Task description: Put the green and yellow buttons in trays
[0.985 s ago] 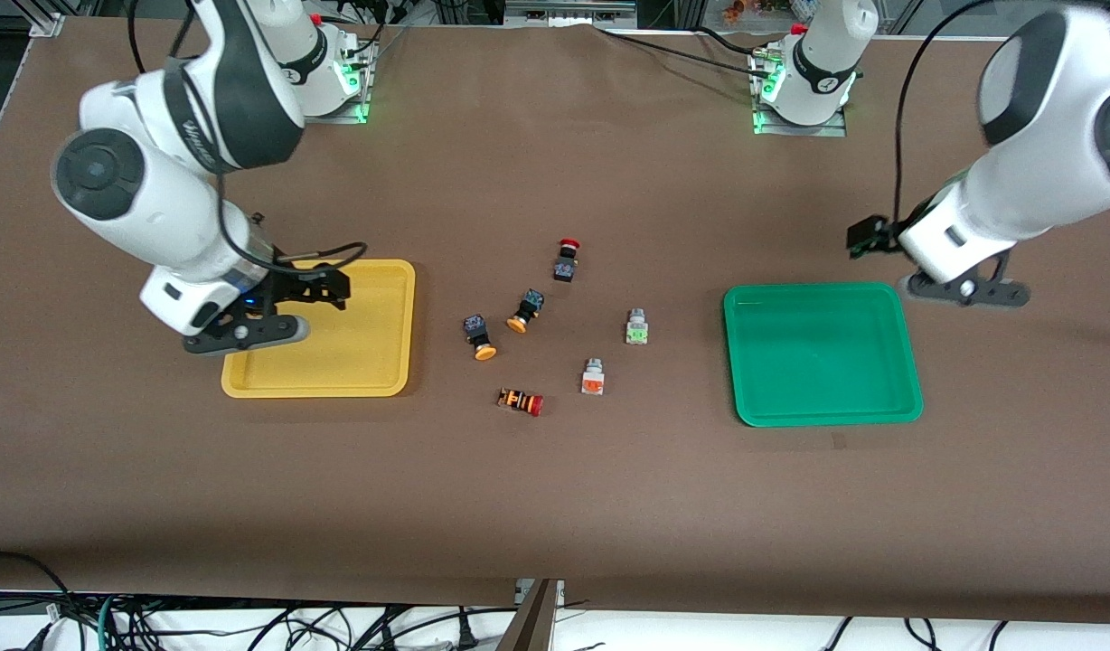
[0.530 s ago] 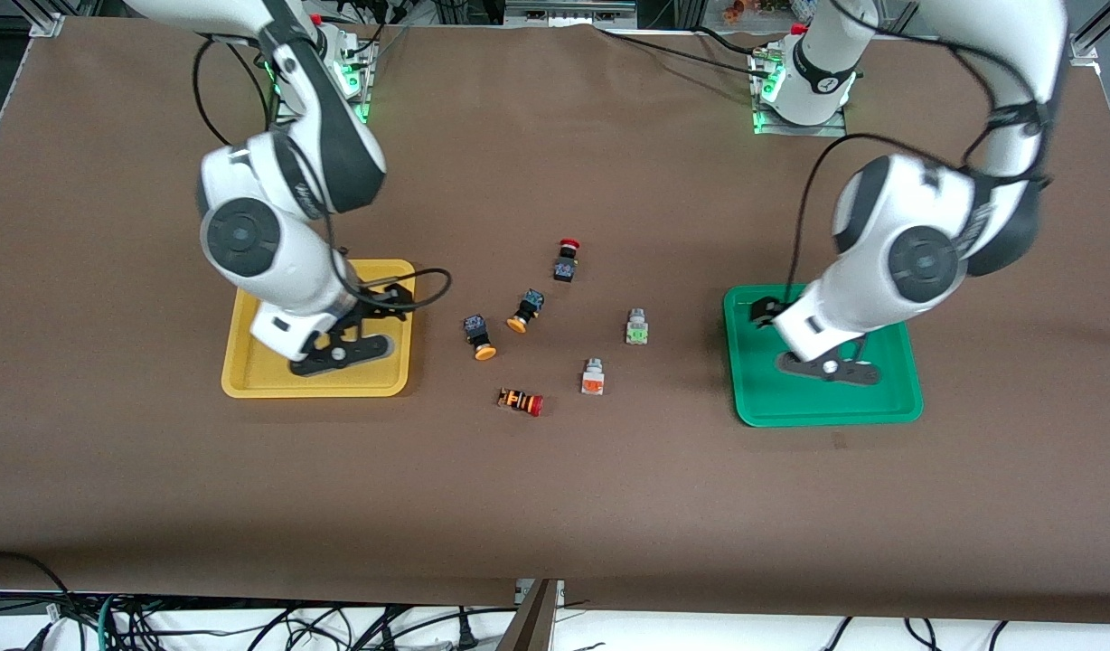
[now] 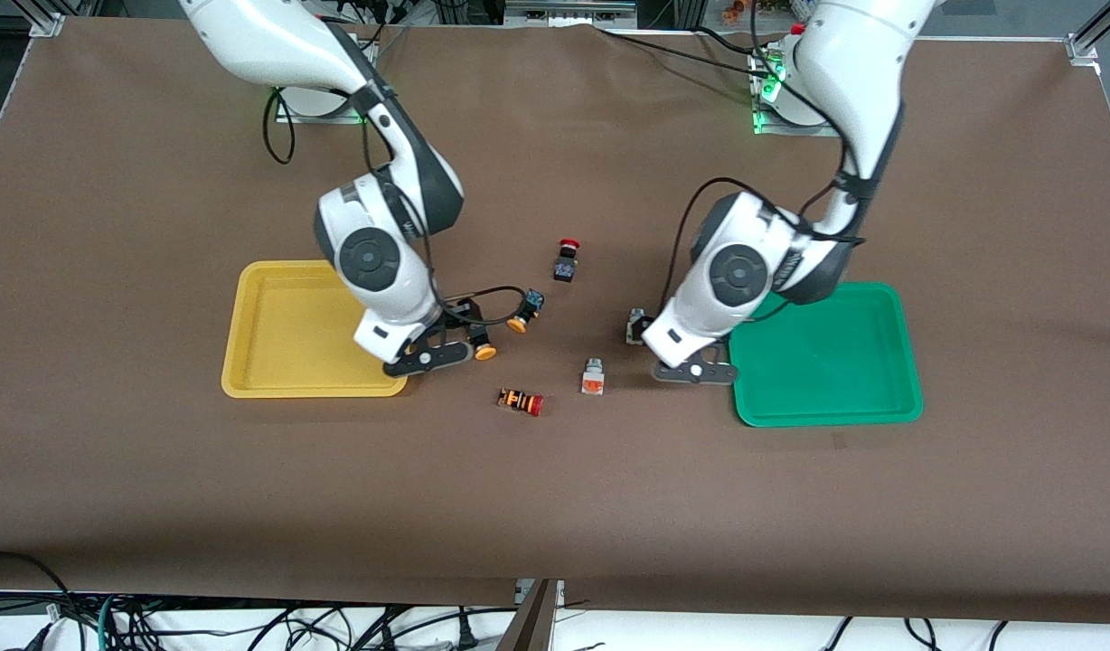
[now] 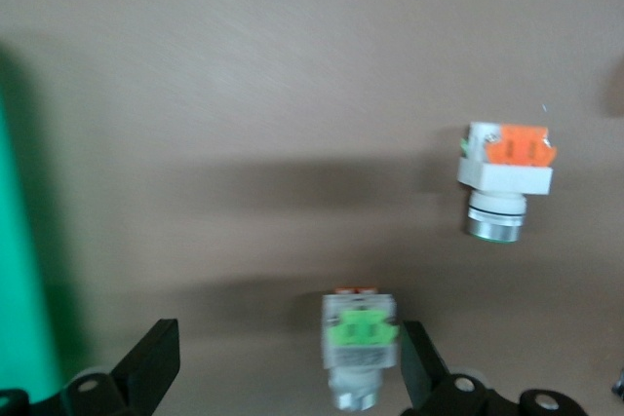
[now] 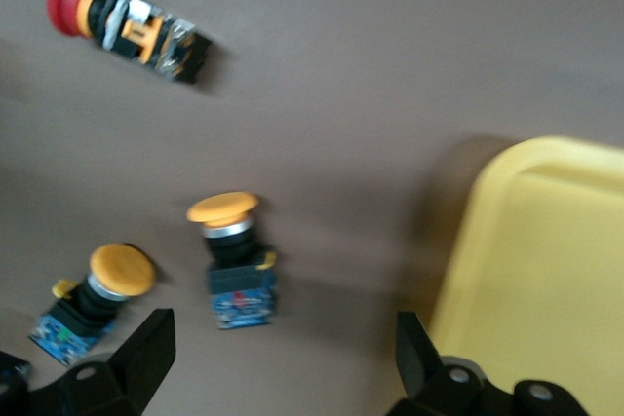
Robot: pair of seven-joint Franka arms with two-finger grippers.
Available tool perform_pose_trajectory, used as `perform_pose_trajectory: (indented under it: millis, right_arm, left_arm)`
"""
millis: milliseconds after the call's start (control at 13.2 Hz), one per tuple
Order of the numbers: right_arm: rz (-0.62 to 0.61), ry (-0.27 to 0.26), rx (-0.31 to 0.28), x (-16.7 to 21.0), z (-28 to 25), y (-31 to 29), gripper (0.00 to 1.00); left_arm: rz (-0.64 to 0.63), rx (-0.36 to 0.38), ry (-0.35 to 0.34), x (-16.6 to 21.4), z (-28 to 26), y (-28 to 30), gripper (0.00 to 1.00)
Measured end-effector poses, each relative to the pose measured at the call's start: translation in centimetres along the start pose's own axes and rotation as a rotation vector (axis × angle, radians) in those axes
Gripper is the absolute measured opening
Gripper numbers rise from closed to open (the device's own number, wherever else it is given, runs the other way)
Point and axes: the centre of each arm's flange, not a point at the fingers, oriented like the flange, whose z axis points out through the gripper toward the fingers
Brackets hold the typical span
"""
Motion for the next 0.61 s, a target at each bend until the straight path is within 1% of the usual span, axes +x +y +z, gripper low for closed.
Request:
perform_pose_trajectory:
  millis: [152,227,455,530,606]
  right_arm:
    - [0.011,0.018,0.005,-1.2,2.3,-3.3,1.0]
    - [0.008,0.024,0.008,-1.4,3.0,-4.0,1.0]
    - [0.012,0.033,0.003,-1.1,4.7,-3.5,1.0]
    - [0.014,0.034,0.001,-1.0,4.8,-3.2,1.0]
    - [0.015,0.034,-0.001,-0.9,4.8,-3.1,1.0]
  left_arm:
    - [-0.003,-0.006,0.013,-0.7,3.3,1.7,1.0]
    - [-0.008,-0.001,0.004,-1.3,4.5,2.3,1.0]
    - [-0.017,0.016,-0.019,-2.6,5.8,2.8,1.0]
    - [-0.021,0.021,-0.025,-2.8,6.1,2.5,0.91]
    - [-0.025,0.027,-0.031,-2.9,6.4,2.3,0.78]
